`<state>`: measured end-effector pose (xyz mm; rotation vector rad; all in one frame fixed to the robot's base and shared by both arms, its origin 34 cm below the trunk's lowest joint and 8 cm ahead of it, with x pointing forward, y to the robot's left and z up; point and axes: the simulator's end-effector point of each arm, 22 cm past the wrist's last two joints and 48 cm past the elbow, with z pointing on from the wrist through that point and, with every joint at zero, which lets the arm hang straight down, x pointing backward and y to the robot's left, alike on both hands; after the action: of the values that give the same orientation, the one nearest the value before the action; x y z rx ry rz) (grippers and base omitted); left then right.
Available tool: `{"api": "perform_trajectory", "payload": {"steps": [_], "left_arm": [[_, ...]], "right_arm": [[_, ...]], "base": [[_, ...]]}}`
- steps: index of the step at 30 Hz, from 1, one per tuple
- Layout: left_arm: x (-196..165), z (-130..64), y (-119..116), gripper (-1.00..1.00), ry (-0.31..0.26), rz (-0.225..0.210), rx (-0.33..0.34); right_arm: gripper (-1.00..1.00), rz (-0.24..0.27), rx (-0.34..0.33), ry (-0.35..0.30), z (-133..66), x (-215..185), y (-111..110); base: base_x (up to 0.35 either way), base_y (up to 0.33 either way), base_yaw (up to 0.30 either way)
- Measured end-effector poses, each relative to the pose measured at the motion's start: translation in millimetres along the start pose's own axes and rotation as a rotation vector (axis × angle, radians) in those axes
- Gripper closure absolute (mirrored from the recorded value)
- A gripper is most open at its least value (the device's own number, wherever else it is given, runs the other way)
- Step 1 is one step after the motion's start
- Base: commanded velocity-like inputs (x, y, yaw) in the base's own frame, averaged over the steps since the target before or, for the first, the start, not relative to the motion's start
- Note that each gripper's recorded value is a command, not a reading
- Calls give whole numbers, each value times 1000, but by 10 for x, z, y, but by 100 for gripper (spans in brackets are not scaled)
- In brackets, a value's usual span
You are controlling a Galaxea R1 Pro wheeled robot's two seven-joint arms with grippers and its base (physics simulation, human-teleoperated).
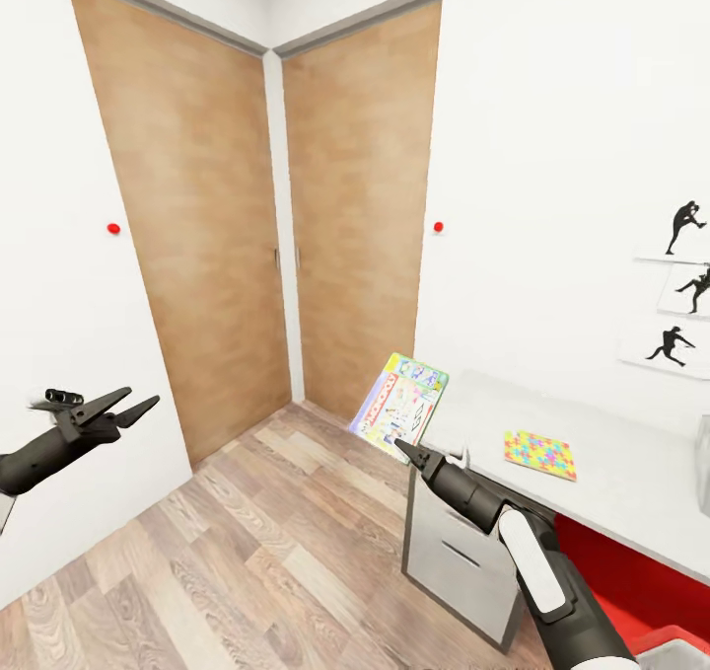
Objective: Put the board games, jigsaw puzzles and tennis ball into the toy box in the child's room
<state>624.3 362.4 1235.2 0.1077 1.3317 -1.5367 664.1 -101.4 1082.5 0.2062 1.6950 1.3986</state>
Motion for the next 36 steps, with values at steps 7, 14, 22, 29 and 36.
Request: {"api": "perform_trajectory", "payload": {"steps": [7,14,22,29,36], "left_arm": [[-7,2,-18,-100,-1,3,2],[-14,3,-37,-100,-1,5,4],[-22,5,-58,-100,-2,9,7],[-29,7,-76,-100,-2,12,9],[-36,8,-95,-100,-3,14,11]], "right_arm": [[100,-2,-2,-1,-2,-8,17],[100,-5,-4,-3,-4,-16,35],[100,-8,-7,-4,-6,-23,55],[100,-10,-9,-4,-7,-29,74],[100,-13,-11,-6,-9,-37,91]], "base": [[0,0,-279],[0,0,-279],[0,0,-279],[0,0,-279],[0,0,-279]]}}
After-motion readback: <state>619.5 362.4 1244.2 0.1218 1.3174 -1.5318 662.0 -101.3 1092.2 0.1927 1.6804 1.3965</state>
